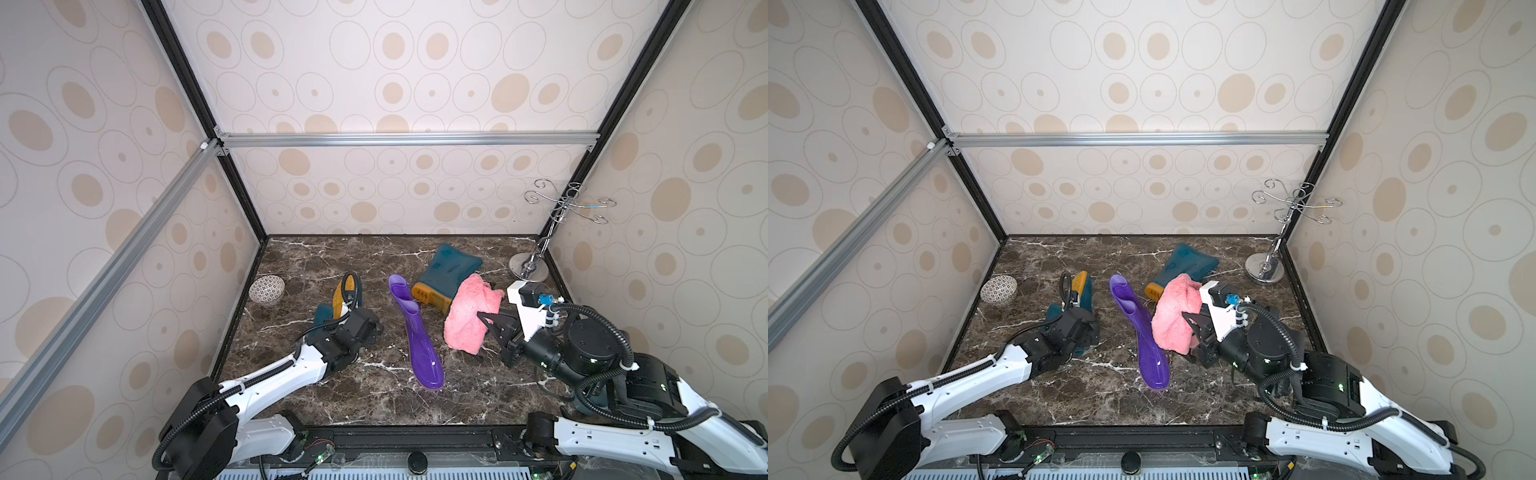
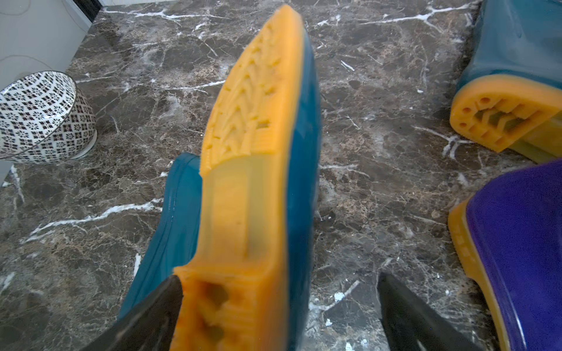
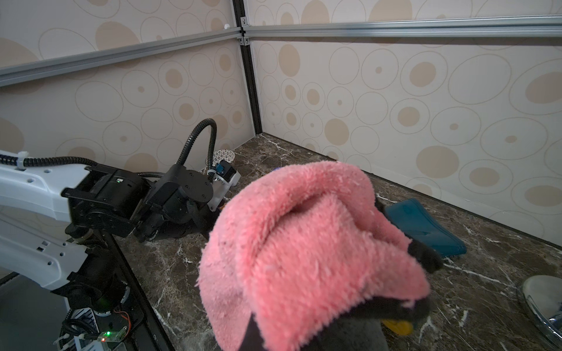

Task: Wipe the rubber boots with a cloth
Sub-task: Adjust the rubber boot at the center of the board, then move the rubber boot to the center of the board, then wipe the dirt off the rubber boot.

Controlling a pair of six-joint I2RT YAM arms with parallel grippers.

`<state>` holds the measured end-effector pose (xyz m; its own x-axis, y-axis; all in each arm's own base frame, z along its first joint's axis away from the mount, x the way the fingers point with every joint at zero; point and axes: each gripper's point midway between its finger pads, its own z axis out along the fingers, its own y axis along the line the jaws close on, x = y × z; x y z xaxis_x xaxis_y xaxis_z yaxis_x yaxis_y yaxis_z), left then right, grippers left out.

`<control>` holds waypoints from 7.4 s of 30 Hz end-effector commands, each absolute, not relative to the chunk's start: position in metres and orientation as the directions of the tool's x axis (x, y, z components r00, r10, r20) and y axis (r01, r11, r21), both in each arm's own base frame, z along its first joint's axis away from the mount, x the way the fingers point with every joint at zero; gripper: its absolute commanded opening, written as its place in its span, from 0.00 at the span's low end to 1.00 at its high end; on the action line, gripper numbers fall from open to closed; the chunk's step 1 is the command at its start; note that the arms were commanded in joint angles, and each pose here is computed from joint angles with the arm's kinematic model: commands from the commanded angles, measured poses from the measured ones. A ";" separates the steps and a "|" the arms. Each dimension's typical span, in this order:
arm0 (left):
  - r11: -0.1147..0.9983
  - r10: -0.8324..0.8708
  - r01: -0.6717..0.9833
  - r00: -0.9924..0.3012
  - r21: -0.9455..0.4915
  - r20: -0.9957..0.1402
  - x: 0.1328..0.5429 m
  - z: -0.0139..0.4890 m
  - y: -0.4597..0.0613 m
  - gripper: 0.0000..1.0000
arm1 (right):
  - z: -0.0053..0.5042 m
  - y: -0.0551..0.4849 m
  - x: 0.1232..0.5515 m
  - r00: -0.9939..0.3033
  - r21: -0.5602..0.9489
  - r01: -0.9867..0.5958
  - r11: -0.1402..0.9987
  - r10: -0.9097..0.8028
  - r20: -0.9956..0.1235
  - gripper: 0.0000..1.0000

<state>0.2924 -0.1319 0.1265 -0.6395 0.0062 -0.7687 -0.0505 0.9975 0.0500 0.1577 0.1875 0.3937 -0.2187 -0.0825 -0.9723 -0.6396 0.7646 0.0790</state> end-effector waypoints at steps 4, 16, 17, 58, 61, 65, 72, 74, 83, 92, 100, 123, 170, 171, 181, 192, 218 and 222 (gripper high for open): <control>0.993 -0.025 -0.103 -0.627 0.051 -0.779 0.293 0.142 -0.121 1.00 | 0.406 0.185 0.155 -0.209 0.104 -0.646 0.757 -0.044 -0.977 0.00; 0.995 -0.088 -0.087 -0.561 -0.048 -0.823 0.294 0.189 -0.121 1.00 | 0.409 0.184 0.155 -0.205 0.105 -0.647 0.756 -0.040 -0.978 0.00; 0.995 -0.095 -0.075 -0.550 -0.064 -0.830 0.295 0.196 -0.123 1.00 | 0.409 0.185 0.155 -0.205 0.102 -0.647 0.756 -0.043 -0.978 0.00; 0.791 -0.605 -0.425 -0.446 -0.439 -0.659 0.210 0.071 -0.030 0.91 | 0.389 0.437 0.224 -0.423 0.264 -0.777 0.572 -0.163 -0.891 0.00; 0.766 -0.631 -0.430 -0.357 -0.478 -0.689 0.207 0.090 -0.017 0.92 | 0.353 0.462 0.244 -0.470 0.272 -0.762 0.587 -0.213 -0.856 0.00; 0.697 -0.687 -0.491 -0.247 -0.523 -0.683 0.199 0.100 0.002 0.93 | 0.299 0.488 0.264 -0.513 0.272 -0.730 0.627 -0.241 -0.824 0.00; 0.696 -0.686 -0.478 -0.221 -0.536 -0.693 0.203 0.099 0.002 0.94 | 0.202 0.518 0.296 -0.624 0.302 -0.651 0.696 -0.264 -0.736 0.00; 0.714 -0.676 -0.456 -0.253 -0.531 -0.692 0.209 0.091 -0.006 0.94 | 0.199 0.508 0.310 -0.615 0.276 -0.604 0.748 -0.217 -0.758 0.00; 0.754 -0.643 -0.412 -0.302 -0.512 -0.704 0.224 0.071 -0.021 0.86 | 0.174 0.492 0.313 -0.666 0.335 -0.600 0.727 -0.222 -0.712 0.00; 0.738 -0.667 -0.382 -0.284 -0.557 -0.689 0.228 0.059 -0.024 0.78 | 0.141 0.507 0.293 -0.690 0.335 -0.593 0.732 -0.247 -0.680 0.00; 0.683 -0.729 -0.432 -0.342 -0.589 -0.593 0.222 0.030 -0.033 0.77 | 0.158 0.477 0.322 -0.664 0.278 -0.486 0.828 -0.144 -0.734 0.00; 0.699 -0.710 -0.469 -0.364 -0.540 -0.603 0.240 0.021 -0.025 0.62 | 0.199 0.471 0.311 -0.629 0.292 -0.541 0.789 -0.148 -0.763 0.00; 0.599 -0.703 -0.639 -0.134 -0.481 -0.698 0.216 0.065 0.041 0.00 | 0.092 0.478 0.279 -0.805 0.332 -0.389 0.859 -0.143 -0.576 0.00; 0.600 -0.702 -0.640 -0.134 -0.480 -0.699 0.216 0.064 0.041 0.00 | 0.089 0.460 0.280 -0.810 0.318 -0.361 0.877 -0.125 -0.574 0.00; 0.607 -0.701 -0.630 -0.137 -0.484 -0.700 0.218 0.065 0.040 0.00 | 0.142 0.379 0.280 -0.726 0.096 -0.337 0.937 -0.194 -0.660 0.00; 0.612 -0.699 -0.618 -0.132 -0.493 -0.703 0.219 0.067 0.039 0.00 | 0.109 0.436 0.242 -0.707 0.082 -0.488 0.869 -0.338 -0.621 0.00; 0.622 -0.700 -0.597 -0.134 -0.506 -0.702 0.221 0.068 0.037 0.00 | 0.142 0.471 0.262 -0.675 0.241 -0.548 0.801 -0.253 -0.693 0.00; 0.623 -0.699 -0.597 -0.136 -0.505 -0.702 0.221 0.068 0.036 0.00 | 0.149 0.436 0.243 -0.678 0.155 -0.541 0.826 -0.320 -0.662 0.00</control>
<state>0.2230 0.0269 0.0679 -0.1664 -0.7166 -0.6773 -0.5757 0.6283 -0.5233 0.2534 0.4567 0.1336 -0.6948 -0.3021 -0.6527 -0.5517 0.8060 0.2142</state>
